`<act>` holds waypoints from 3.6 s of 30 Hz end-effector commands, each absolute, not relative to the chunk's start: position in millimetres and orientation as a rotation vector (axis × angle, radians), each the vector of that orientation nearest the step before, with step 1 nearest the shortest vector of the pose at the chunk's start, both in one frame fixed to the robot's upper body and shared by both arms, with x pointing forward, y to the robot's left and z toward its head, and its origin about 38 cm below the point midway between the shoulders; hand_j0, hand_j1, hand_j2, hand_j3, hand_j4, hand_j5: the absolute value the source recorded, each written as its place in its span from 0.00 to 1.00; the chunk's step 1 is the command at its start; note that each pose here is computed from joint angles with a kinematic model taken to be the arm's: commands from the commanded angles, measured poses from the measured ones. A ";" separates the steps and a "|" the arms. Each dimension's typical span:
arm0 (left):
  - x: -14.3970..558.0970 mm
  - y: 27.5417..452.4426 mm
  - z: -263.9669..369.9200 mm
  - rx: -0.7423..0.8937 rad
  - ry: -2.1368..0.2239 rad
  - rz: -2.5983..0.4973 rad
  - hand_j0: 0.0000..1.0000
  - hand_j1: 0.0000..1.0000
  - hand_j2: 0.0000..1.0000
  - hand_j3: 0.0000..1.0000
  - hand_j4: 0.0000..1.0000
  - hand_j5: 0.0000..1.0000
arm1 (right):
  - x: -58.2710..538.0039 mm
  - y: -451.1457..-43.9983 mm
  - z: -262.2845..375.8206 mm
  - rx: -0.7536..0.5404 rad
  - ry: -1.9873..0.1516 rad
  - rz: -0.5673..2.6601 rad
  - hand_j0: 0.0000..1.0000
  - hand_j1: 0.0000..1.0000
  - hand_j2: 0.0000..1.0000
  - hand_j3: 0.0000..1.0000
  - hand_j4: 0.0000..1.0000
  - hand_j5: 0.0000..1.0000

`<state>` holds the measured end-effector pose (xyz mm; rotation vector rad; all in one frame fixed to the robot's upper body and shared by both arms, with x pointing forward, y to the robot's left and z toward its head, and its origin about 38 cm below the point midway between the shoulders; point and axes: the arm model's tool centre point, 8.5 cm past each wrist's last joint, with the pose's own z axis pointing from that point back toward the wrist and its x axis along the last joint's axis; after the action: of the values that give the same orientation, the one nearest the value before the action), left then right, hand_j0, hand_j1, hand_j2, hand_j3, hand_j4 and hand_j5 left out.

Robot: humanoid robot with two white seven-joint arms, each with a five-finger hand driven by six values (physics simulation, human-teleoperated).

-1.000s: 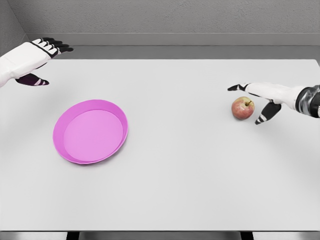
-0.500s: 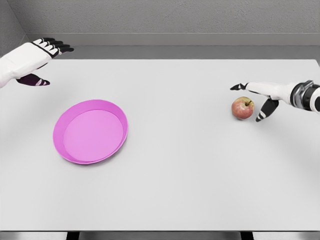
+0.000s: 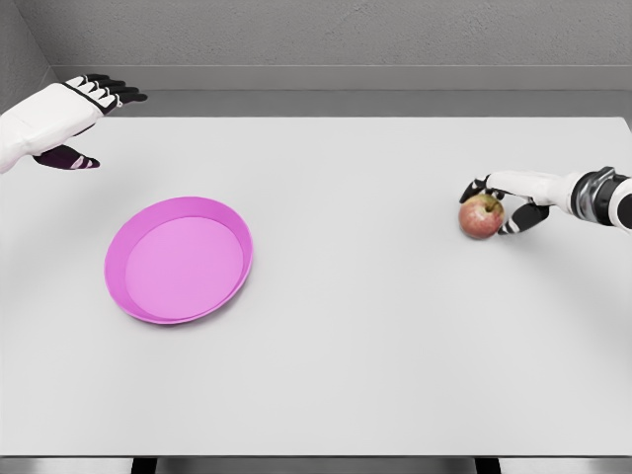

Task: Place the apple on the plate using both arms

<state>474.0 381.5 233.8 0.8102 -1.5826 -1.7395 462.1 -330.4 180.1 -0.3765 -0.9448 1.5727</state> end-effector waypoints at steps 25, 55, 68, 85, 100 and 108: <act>473.4 385.4 236.1 0.815 -1.581 -1.731 1.00 1.00 1.00 1.00 1.00 1.00 | 456.8 -297.2 246.4 -0.404 -1.128 1.640 0.52 0.52 0.52 0.52 0.52 0.52; 472.8 386.2 235.3 0.812 -1.581 -1.729 1.00 1.00 1.00 1.00 1.00 1.00 | 414.9 -170.7 214.7 -0.118 -1.264 1.854 0.67 0.67 0.67 0.67 0.67 0.67; 472.7 384.1 236.5 0.814 -1.584 -1.736 1.00 1.00 1.00 1.00 1.00 1.00 | 437.2 -293.2 305.9 -0.476 -1.329 1.621 1.00 1.00 1.00 1.00 1.00 1.00; 446.9 146.5 195.7 0.282 -1.694 -2.308 1.00 1.00 1.00 1.00 1.00 1.00 | 418.5 -340.4 315.7 -0.538 -1.370 1.678 1.00 1.00 1.00 1.00 1.00 1.00; 431.4 99.0 187.4 0.239 -1.607 -2.584 1.00 1.00 1.00 1.00 1.00 1.00 | 419.0 -336.8 311.2 -0.521 -1.374 1.675 1.00 1.00 1.00 1.00 1.00 1.00; 428.8 96.9 176.8 0.284 -1.517 -2.692 1.00 1.00 1.00 1.00 1.00 1.00 | 418.3 -335.7 308.9 -0.514 -1.373 1.679 1.00 1.00 1.00 1.00 1.00 1.00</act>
<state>430.7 97.6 181.9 0.2851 -1.5494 -2.6629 418.6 -335.5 309.3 -0.5162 -1.3740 1.6802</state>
